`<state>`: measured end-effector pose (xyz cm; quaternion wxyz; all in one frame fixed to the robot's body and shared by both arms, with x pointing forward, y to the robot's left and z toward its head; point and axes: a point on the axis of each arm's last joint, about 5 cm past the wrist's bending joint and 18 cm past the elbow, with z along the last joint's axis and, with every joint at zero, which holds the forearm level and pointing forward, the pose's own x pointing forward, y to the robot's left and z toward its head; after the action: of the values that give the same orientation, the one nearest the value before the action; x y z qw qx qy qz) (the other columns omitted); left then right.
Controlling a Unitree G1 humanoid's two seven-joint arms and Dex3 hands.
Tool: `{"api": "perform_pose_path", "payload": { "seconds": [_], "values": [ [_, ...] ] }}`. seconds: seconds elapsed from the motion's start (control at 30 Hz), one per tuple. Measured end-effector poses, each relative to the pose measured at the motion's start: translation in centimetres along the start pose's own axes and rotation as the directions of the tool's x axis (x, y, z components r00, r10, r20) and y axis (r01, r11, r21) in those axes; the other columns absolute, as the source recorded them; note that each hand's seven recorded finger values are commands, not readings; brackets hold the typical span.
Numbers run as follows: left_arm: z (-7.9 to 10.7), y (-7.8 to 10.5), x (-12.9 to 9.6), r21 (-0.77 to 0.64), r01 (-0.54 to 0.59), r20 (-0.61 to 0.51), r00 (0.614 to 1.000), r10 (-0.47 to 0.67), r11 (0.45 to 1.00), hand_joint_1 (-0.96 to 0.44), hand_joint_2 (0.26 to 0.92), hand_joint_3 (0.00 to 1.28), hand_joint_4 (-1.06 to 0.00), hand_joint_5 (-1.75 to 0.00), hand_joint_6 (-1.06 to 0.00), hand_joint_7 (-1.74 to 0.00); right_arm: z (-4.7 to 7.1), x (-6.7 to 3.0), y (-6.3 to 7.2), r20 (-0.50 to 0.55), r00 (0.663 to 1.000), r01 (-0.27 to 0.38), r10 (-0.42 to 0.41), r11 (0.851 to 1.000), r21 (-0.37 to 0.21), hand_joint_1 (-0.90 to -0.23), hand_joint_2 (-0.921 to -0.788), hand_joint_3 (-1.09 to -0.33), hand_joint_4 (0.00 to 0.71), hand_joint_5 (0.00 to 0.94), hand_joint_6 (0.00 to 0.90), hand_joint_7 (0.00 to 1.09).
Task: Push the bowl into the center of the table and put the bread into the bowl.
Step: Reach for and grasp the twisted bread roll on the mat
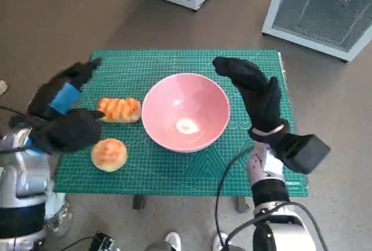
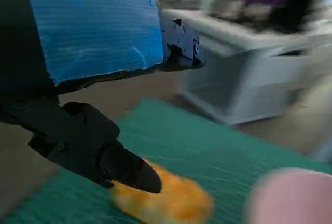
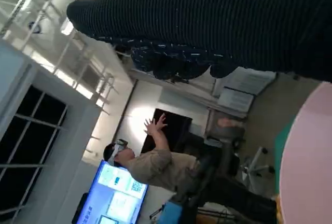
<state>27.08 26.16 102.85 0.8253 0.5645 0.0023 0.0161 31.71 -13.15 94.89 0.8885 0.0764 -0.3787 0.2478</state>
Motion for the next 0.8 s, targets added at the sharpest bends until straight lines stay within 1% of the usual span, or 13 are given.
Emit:
{"api": "perform_pose_path", "payload": {
  "seconds": [0.13,0.3,0.6,0.8],
  "values": [
    [0.2,-0.6,0.8,0.024,0.044,-0.040,0.998,-0.043,0.999,-0.05,0.704,0.01,-0.16,0.00,-0.30,-0.02,0.0,0.31,0.2,-0.001,1.000,-0.002,0.002,1.000,0.007,-0.729,-0.921,-0.757,0.222,0.000,0.007,0.58],
    [0.1,-1.9,1.8,0.052,0.121,-0.086,0.989,-0.117,0.991,-0.05,0.707,0.01,-0.16,0.00,-0.30,-0.01,-0.1,0.53,0.2,-0.003,1.000,-0.001,0.001,1.000,0.009,-0.735,-0.921,-0.753,0.222,0.001,0.009,0.58],
    [-0.1,-3.4,3.3,0.082,0.216,-0.142,0.969,-0.203,0.973,-0.06,0.708,0.01,-0.17,0.00,-0.30,-0.01,-0.1,0.42,0.1,-0.013,1.000,0.004,-0.004,1.000,0.011,-0.738,-0.921,-0.749,0.222,0.000,0.010,0.57],
    [-0.1,-4.8,4.2,0.114,0.264,-0.151,0.958,-0.246,0.958,-0.11,0.707,0.01,-0.19,-0.01,-0.30,0.00,-0.1,0.41,0.0,-0.019,1.000,0.004,-0.004,1.000,0.013,-0.737,-0.921,-0.745,0.222,0.000,0.011,0.57]
  ]
}}
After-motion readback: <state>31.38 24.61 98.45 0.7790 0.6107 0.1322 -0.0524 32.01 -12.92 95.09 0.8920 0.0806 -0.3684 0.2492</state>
